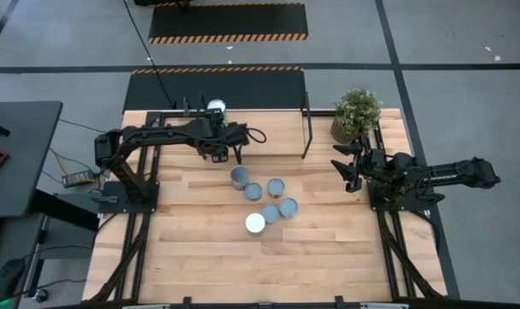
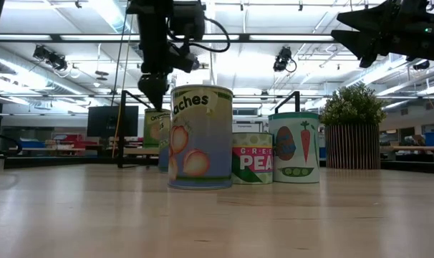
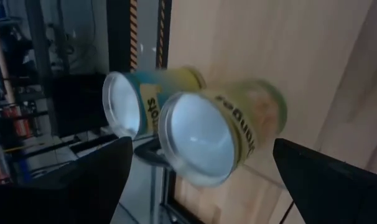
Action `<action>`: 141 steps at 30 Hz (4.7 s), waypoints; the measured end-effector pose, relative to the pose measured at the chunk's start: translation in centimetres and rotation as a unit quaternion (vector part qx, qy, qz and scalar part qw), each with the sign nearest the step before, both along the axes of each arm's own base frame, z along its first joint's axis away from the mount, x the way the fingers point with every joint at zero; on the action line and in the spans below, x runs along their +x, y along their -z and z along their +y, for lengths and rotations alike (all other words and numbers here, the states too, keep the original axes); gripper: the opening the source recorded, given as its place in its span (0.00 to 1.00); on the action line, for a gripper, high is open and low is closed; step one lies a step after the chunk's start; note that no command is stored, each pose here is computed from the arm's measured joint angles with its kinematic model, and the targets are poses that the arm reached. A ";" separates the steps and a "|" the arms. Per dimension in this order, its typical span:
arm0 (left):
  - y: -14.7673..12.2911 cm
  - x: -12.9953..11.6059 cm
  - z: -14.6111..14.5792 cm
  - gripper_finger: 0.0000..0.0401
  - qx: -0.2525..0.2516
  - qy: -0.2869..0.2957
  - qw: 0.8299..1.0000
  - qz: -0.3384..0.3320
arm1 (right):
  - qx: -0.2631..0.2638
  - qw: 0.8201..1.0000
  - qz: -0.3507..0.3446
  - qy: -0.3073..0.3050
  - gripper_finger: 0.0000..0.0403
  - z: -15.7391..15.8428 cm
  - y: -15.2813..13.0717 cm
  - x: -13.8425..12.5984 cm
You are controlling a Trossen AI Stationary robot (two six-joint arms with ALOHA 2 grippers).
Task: Pick and place cans onto a shelf
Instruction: Put the canned peaches on the shelf
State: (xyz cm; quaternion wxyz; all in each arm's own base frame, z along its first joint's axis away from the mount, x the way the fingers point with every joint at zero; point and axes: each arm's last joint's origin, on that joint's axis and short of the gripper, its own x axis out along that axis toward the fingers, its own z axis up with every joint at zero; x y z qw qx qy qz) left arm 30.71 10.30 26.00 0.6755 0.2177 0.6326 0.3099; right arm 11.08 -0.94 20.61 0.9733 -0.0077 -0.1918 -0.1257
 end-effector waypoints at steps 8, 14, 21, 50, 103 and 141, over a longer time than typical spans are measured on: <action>0.0 0.9 0.9 0.98 -0.094 -0.001 0.990 -0.105 | 0.003 1.000 -0.001 -0.001 0.62 0.0 0.0 0.0; 0.0 2.1 -0.5 0.98 -0.203 0.047 0.963 -0.170 | 0.000 1.000 0.000 0.000 0.62 0.0 0.0 0.0; -0.2 3.4 -3.9 0.98 -0.317 0.108 0.917 -0.216 | 0.000 1.000 0.000 0.000 0.62 0.0 0.0 0.0; 1.0 2.8 -19.6 0.98 -0.370 0.128 0.912 -0.125 | 0.004 1.000 -0.001 -0.002 0.62 0.0 0.0 0.0; -1.1 6.8 -19.9 0.81 -0.324 0.186 0.903 -0.214 | 0.005 1.000 0.001 -0.002 0.62 0.0 0.0 0.1; -0.1 3.5 7.3 0.82 -0.219 -0.133 0.932 -0.257 | 0.002 1.000 0.001 -0.003 0.62 0.0 0.0 0.2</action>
